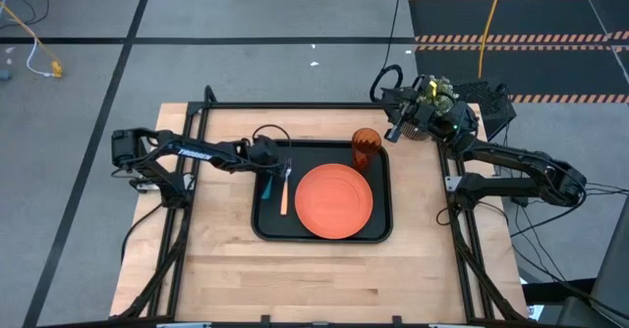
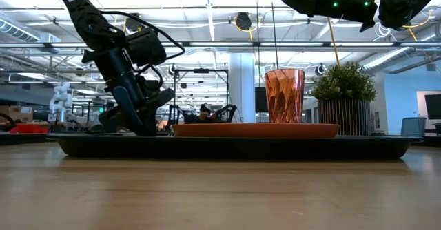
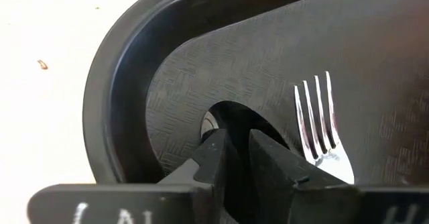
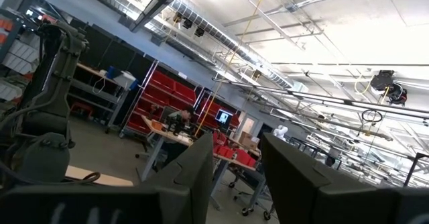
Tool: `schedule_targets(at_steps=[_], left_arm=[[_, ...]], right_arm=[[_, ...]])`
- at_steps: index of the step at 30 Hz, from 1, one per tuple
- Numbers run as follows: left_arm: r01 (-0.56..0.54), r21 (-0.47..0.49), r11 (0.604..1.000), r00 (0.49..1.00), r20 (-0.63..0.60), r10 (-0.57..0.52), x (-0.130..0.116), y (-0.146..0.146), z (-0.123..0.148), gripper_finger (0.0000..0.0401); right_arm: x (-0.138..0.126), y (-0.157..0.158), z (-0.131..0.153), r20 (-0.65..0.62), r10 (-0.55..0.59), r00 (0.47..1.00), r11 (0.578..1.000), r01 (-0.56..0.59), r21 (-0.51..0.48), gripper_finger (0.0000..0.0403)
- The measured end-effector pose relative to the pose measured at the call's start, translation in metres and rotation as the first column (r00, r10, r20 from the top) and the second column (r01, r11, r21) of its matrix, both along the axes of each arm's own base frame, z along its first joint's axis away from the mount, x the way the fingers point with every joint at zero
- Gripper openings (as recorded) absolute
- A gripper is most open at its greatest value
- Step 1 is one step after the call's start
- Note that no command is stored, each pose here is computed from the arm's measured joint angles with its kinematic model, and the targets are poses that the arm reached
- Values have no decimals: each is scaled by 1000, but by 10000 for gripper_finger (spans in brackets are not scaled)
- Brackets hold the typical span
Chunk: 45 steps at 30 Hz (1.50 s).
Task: Pick and place plate/cup/fork/spoon on tray
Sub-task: Adjust the blue spoon on the black serving tray
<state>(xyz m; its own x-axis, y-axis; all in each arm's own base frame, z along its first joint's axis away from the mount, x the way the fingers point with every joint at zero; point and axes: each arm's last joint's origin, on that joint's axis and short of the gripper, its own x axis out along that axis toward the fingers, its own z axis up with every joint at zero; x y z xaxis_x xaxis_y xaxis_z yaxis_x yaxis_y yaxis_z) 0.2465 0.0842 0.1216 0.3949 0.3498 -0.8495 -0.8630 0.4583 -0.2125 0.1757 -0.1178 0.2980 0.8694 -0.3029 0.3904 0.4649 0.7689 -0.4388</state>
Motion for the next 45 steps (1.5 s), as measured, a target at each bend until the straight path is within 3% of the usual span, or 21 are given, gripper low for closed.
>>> schedule_targets(at_steps=[6,17,33,40,45], left_arm=[[9,2,1000,1000,11,-9,1,0,0,7],[-7,-3,1000,1000,27,7,1,0,5,9],[5,81,997,988,155,-17,-12,-4,52,4],[76,183,980,973,199,-113,-1,-10,58,3],[140,204,969,975,140,-171,4,-12,48,8]], right_arm=[[0,0,0,0,0,1000,1000,0,-1,118],[0,0,0,0,-1,1000,1000,1,-1,118],[0,0,0,-1,0,1000,1000,0,-2,118],[0,0,1,4,0,1000,1000,0,-5,118],[0,0,1,6,0,1000,1000,0,-5,118]])
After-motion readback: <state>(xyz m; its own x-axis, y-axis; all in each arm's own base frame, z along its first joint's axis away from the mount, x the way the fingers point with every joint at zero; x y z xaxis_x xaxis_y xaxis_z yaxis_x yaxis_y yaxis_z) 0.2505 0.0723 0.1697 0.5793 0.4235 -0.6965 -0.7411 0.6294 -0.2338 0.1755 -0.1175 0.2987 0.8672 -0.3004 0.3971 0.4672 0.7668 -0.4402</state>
